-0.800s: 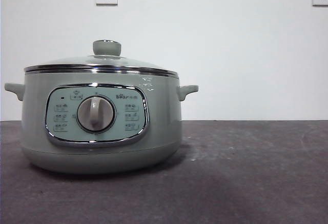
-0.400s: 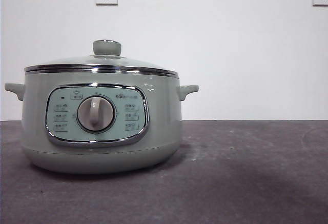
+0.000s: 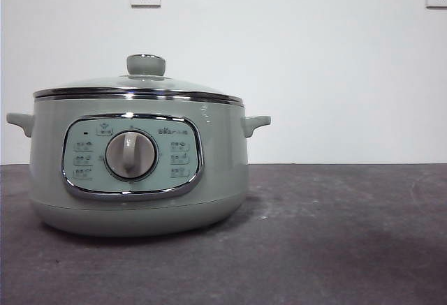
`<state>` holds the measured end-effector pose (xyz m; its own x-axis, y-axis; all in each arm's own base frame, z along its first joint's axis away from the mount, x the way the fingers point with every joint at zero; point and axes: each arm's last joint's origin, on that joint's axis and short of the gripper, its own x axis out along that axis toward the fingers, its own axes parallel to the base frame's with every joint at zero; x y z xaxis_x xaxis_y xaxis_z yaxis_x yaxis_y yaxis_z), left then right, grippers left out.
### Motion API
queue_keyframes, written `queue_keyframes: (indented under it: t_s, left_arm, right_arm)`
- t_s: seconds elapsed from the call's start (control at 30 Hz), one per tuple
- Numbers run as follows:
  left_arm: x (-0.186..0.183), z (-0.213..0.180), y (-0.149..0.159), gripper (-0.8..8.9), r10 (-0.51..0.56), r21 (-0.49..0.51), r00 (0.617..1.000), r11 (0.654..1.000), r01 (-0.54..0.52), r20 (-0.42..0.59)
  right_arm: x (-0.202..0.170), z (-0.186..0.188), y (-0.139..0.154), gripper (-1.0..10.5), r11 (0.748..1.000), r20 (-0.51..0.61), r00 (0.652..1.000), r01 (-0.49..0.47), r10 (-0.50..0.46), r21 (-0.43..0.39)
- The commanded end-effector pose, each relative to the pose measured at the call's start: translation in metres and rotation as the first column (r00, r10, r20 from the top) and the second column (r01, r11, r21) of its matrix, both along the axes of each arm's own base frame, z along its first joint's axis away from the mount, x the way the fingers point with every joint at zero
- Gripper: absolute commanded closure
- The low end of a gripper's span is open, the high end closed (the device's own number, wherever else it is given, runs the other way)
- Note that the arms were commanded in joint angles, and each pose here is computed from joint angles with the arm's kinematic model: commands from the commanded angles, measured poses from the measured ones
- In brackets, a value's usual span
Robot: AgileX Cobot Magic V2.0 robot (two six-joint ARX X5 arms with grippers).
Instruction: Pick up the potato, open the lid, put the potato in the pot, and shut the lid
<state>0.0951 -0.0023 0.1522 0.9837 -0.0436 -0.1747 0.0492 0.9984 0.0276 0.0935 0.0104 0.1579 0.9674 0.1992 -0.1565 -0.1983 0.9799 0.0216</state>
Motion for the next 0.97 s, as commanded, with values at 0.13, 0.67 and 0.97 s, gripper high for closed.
queue_keyframes:
  t_s: [0.13,0.67,0.97]
  left_arm:
    - [0.0007,-0.0049,0.0002,8.17,0.004,-0.006,1.000,1.000,-0.004,-0.011]
    - [0.0007,-0.0049,0.0002,8.17,0.004,-0.006,1.000,1.000,-0.004,-0.011]
    - [0.0007,-0.0050,0.0002,8.17,0.004,-0.006,1.000,1.000,-0.004,-0.011]
  right_arm:
    - [0.0015,-0.0090,-0.0001,9.5,0.999,-0.024,1.000,0.009,-0.008,0.043]
    - [0.0022,-0.0099,-0.0004,9.5,0.999,-0.038,0.999,0.022,-0.020,0.047]
    - [0.0022,-0.0098,-0.0003,9.5,0.999,-0.038,0.999,0.021,-0.019,0.047]
